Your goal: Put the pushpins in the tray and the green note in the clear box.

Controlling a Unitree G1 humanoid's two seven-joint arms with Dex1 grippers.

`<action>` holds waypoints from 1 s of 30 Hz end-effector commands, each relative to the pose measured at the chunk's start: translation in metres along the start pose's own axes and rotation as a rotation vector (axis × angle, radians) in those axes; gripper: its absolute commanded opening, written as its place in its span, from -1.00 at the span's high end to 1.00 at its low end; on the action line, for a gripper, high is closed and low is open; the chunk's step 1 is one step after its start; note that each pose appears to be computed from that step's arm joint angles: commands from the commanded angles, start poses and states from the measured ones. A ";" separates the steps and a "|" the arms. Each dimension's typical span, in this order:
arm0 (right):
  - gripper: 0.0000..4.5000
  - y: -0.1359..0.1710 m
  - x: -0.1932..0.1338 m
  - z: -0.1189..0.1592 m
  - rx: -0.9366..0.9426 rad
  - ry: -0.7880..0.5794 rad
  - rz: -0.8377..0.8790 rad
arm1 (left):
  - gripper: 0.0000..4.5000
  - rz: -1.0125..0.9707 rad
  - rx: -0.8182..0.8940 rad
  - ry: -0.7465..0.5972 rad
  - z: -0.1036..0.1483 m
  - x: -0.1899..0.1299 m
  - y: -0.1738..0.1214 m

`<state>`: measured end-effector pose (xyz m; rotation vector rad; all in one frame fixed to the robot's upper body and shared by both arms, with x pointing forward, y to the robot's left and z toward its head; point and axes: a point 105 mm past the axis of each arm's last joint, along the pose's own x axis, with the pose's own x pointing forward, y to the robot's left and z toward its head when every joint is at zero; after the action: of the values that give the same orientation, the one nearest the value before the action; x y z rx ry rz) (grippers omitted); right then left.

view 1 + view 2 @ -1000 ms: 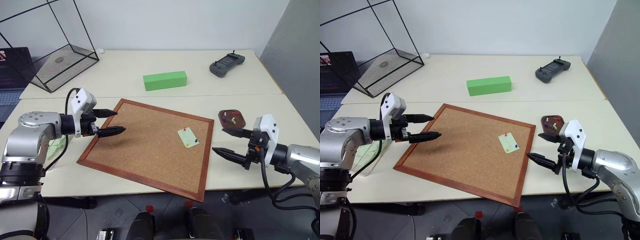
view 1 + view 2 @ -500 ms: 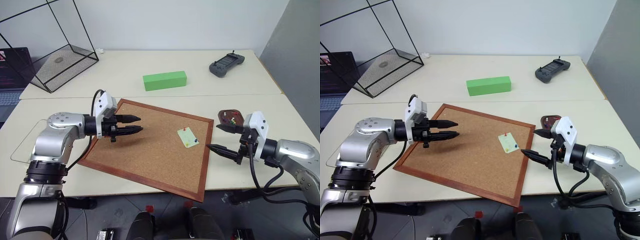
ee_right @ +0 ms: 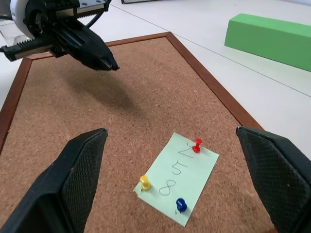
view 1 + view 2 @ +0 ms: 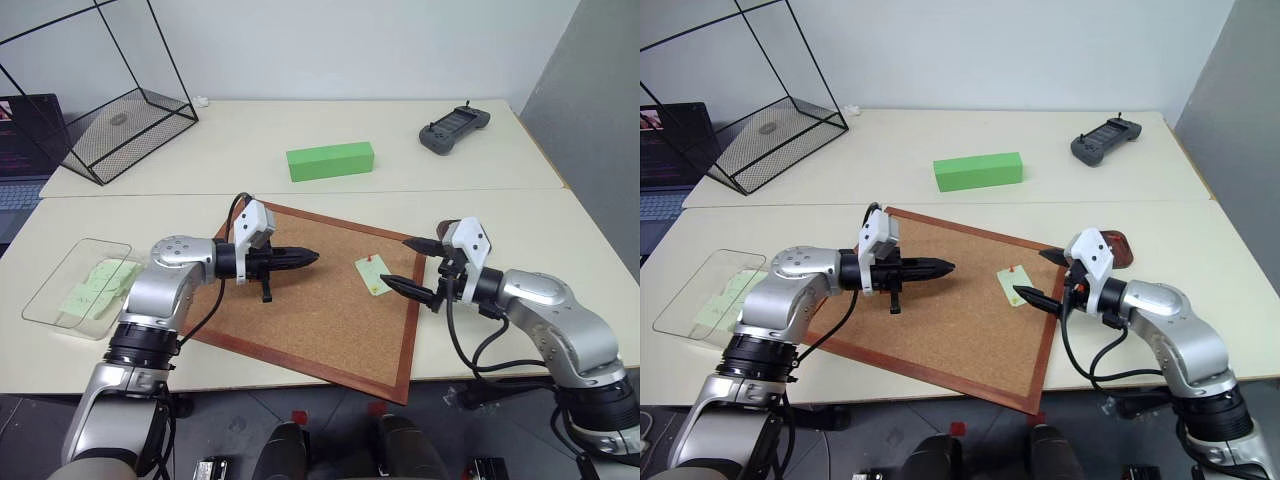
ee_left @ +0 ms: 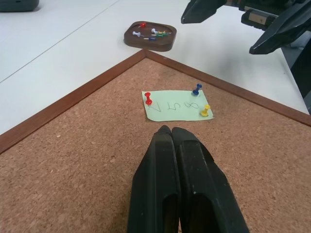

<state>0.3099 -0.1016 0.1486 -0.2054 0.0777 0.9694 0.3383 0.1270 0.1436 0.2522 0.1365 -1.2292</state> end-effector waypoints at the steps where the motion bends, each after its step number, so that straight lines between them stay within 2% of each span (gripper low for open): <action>1: -1.00 0.000 0.014 0.009 -0.038 -0.041 0.000 | 0.98 0.011 0.012 0.032 -0.015 0.008 -0.003; 5: -1.00 -0.003 0.026 0.008 -0.031 -0.048 -0.008 | 0.98 0.035 0.011 0.119 -0.043 0.013 -0.007; 12: -1.00 -0.007 0.044 0.001 -0.012 -0.035 -0.017 | 0.98 0.020 0.006 0.189 -0.065 0.016 -0.009; 28: -1.00 -0.024 0.070 -0.024 0.070 0.002 -0.062 | 0.98 -0.012 0.023 0.181 -0.060 0.020 -0.009; 30: -0.87 -0.027 0.070 -0.027 0.077 0.005 -0.073 | 1.00 -0.010 0.023 0.179 -0.058 0.020 -0.008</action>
<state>0.3665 -0.0639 0.1047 -0.1333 0.1587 0.9044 0.3398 0.1221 0.0891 0.3686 0.2383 -1.2145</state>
